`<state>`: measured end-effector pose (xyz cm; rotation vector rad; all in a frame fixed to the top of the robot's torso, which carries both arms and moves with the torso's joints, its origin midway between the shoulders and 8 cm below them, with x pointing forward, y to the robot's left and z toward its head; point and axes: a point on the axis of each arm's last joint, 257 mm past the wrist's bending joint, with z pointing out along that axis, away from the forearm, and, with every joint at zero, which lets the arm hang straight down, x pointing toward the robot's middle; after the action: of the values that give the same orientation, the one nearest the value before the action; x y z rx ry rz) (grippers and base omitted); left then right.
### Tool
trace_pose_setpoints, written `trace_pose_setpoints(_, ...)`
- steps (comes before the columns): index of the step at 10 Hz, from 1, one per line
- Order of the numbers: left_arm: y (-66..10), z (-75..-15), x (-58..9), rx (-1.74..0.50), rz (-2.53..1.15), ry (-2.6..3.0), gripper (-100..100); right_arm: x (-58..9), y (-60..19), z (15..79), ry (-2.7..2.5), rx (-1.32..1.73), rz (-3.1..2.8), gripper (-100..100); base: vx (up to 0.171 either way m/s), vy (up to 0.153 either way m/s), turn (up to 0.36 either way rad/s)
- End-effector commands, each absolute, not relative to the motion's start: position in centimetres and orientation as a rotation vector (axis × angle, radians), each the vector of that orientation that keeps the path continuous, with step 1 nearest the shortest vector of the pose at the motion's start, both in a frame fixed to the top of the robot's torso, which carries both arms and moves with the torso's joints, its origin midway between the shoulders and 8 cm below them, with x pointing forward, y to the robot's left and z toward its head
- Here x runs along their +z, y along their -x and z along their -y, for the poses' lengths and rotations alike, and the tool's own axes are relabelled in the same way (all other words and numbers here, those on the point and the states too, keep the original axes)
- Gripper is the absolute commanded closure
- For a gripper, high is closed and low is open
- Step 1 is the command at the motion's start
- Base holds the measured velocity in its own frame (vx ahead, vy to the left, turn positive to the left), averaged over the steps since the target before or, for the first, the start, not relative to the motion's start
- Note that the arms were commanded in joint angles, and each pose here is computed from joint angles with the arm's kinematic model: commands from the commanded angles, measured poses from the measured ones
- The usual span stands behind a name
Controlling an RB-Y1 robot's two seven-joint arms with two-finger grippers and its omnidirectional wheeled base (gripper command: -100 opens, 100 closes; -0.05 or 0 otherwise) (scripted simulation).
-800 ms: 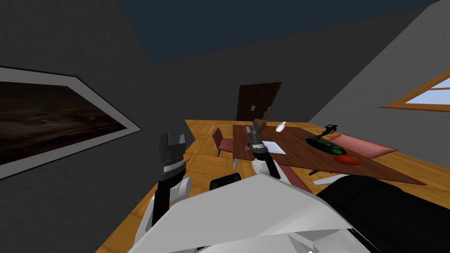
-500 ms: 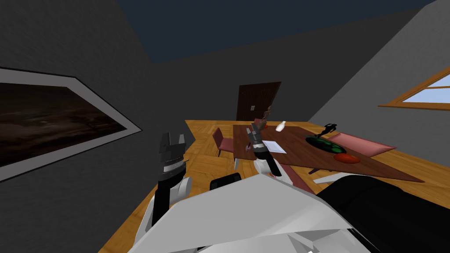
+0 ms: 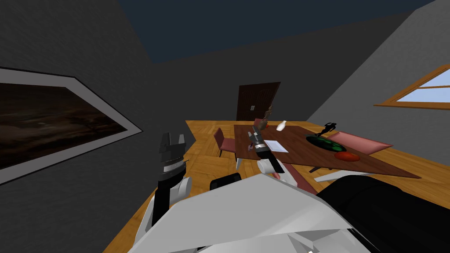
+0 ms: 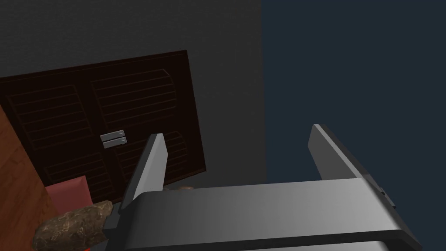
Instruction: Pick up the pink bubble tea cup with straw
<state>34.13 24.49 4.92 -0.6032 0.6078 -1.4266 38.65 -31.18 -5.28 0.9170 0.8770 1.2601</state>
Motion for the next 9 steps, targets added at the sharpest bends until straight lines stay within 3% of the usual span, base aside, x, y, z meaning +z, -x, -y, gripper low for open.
trace_pose_setpoints(1,-34.1,-24.5,4.9,-1.427,-0.608,0.603,0,-7.4,-39.2,33.1,-0.996,1.252,-0.888,-100,0.031,0.071,-0.013)
trace_pose_setpoints(9,-34.1,-24.5,4.9,-1.427,-0.608,0.603,0,-16.7,-38.7,43.7,-1.453,1.197,-0.837,-100,0.034,0.096,-0.028)
